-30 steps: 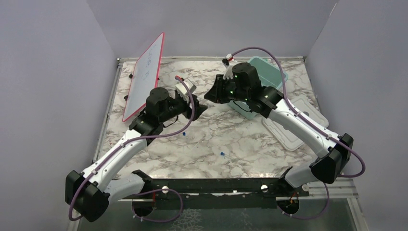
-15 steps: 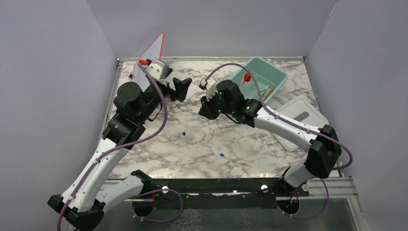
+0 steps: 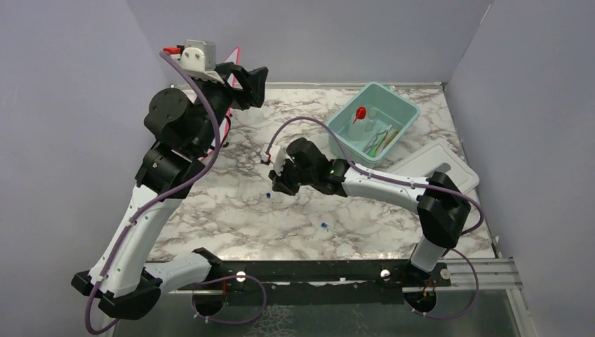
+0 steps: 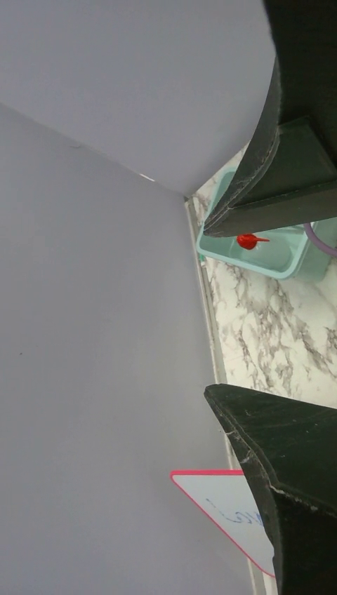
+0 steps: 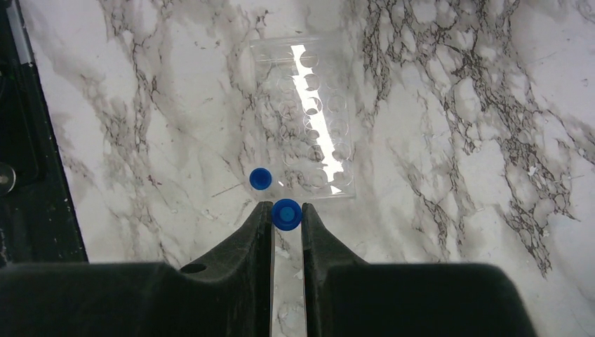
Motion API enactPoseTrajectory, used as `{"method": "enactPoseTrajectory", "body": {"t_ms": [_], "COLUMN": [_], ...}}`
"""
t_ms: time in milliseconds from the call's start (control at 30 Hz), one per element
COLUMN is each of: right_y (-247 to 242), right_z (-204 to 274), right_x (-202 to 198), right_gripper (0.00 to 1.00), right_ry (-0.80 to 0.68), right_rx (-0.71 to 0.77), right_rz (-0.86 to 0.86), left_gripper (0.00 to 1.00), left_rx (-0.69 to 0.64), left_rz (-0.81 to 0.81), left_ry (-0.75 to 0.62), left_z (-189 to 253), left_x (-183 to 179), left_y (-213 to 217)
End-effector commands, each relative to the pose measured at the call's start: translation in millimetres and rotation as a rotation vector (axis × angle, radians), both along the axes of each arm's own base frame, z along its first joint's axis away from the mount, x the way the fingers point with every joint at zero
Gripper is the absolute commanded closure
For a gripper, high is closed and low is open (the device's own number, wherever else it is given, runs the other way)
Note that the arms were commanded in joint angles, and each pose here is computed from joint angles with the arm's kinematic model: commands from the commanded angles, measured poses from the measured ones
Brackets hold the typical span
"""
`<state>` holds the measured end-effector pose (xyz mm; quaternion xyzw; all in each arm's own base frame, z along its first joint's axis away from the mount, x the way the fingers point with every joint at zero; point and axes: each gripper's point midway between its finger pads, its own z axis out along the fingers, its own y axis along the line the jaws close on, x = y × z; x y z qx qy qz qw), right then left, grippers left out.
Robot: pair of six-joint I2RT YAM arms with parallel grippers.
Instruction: Organize the chemistry lab equipment
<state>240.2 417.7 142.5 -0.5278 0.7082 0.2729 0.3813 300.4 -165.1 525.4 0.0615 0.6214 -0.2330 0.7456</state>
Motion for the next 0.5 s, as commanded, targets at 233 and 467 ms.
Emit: {"method": "enactPoseTrajectory", "body": {"t_ms": [233,467], "right_y": [24,26], "right_z": [-2,-17], "right_x": [3,-1], "right_gripper": [0.83,0.83], "right_ry": [-0.096,-0.080], "right_rx": [0.096,0.085], "right_rz": [0.118,0.150], "left_gripper": [0.21,0.21], "left_rx": [-0.027,-0.020], "left_rz": [0.125,0.123], "left_ry": [0.015,0.034], "left_z": [11,4], "left_x": [7,13], "left_y": [22,18]}}
